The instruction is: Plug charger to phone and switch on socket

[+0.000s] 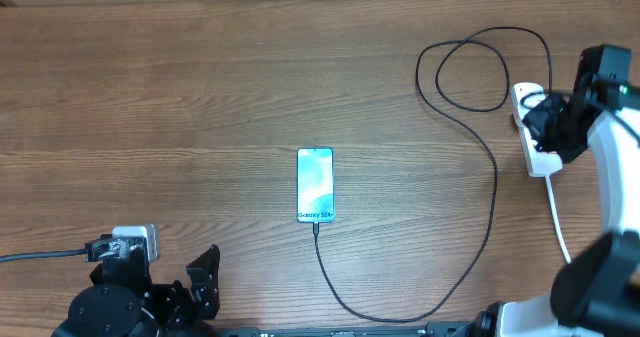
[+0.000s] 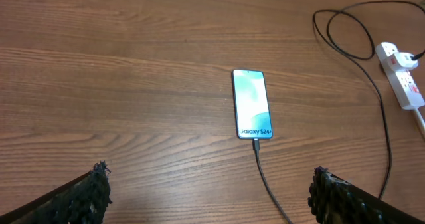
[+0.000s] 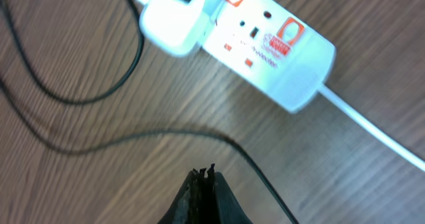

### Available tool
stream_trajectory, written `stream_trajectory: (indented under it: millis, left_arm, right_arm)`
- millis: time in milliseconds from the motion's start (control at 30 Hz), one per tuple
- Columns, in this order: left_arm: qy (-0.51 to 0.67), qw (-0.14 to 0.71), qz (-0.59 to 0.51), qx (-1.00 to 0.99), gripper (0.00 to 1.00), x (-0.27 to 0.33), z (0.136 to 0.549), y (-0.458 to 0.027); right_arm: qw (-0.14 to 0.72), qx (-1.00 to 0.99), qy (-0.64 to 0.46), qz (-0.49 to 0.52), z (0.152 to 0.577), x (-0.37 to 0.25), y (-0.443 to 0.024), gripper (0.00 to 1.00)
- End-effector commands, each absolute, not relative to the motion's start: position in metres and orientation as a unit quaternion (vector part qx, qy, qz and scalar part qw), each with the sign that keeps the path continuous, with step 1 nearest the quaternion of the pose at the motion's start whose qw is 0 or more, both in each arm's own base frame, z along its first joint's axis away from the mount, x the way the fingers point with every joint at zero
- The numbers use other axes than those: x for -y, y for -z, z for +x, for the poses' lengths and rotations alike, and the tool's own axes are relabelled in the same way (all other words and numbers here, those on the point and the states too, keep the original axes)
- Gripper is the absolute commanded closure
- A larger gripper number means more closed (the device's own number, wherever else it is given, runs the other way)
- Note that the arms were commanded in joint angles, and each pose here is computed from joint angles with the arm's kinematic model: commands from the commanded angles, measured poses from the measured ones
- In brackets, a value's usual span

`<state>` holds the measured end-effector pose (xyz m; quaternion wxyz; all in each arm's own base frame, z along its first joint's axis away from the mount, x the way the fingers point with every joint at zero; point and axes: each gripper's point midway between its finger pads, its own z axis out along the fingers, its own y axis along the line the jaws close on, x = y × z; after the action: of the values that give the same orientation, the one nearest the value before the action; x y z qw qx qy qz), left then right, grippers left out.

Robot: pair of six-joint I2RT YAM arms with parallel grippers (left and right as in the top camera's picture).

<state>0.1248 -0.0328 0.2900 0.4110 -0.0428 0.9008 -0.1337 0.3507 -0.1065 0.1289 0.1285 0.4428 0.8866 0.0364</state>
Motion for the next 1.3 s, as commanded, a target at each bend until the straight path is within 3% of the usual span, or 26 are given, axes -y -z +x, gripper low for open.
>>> stream_trajectory:
  millis: [0,667,1267]
  left_arm:
    - [0.133,0.416,-0.050,-0.898,0.00,0.030,0.125,-0.292]
    - [0.110,0.561,-0.216,-0.792,0.00,-0.026,0.066,-0.315]
    - [0.100,0.565,-0.230,-0.786,0.00,-0.032,0.041,-0.299]
  right_arm:
    - [0.116,-0.880,-0.071,0.455,0.370,0.114,-0.121,0.96]
    - [0.158,-0.845,-0.068,0.506,0.395,0.183,-0.097,0.96]
    - [0.171,-0.843,-0.065,0.506,0.413,0.194,-0.076,0.96]
